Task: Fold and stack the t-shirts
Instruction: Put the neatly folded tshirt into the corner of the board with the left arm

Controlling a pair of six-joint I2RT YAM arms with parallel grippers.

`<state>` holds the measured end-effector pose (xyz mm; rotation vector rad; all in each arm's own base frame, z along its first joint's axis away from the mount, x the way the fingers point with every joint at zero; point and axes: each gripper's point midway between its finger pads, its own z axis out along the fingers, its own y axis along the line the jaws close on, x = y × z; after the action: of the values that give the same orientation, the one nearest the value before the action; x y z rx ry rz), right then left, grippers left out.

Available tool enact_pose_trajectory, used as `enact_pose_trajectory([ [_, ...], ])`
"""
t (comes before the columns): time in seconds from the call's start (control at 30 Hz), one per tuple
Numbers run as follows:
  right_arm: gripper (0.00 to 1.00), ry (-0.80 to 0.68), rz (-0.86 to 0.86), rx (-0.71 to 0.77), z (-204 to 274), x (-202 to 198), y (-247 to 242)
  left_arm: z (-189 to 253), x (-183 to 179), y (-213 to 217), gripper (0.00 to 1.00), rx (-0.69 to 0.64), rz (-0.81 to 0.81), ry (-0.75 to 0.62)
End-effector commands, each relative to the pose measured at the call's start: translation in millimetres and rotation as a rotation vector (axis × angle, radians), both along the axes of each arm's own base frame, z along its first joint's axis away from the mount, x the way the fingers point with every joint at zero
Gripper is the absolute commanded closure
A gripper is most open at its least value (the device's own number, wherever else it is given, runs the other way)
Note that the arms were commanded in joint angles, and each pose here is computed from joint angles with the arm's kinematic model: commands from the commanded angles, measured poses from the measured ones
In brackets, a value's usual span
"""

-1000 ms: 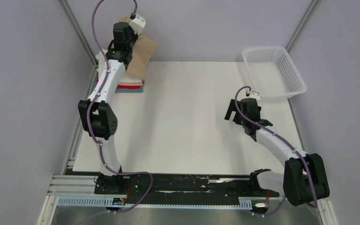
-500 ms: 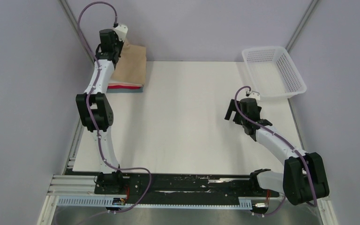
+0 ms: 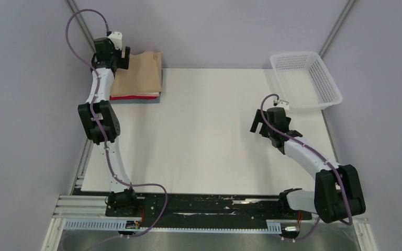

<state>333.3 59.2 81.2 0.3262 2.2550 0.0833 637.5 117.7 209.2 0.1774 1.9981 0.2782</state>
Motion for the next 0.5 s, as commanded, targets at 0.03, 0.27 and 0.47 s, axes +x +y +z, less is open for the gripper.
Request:
enact_pose_trajectory([
  [0.03, 0.0, -0.076, -0.039, 0.014, 27, 16, -2, 55, 12, 9, 0.0, -0.052, 0.066, -0.161],
  [0.27, 0.0, -0.071, -0.041, 0.021, 25, 16, -1, 101, -7, -19, 0.0, -0.203, 0.006, -0.271],
  [0.47, 0.0, -0.052, -0.034, 0.024, 20, 18, 1, 59, 10, -39, 0.0, -0.341, -0.054, -0.244],
])
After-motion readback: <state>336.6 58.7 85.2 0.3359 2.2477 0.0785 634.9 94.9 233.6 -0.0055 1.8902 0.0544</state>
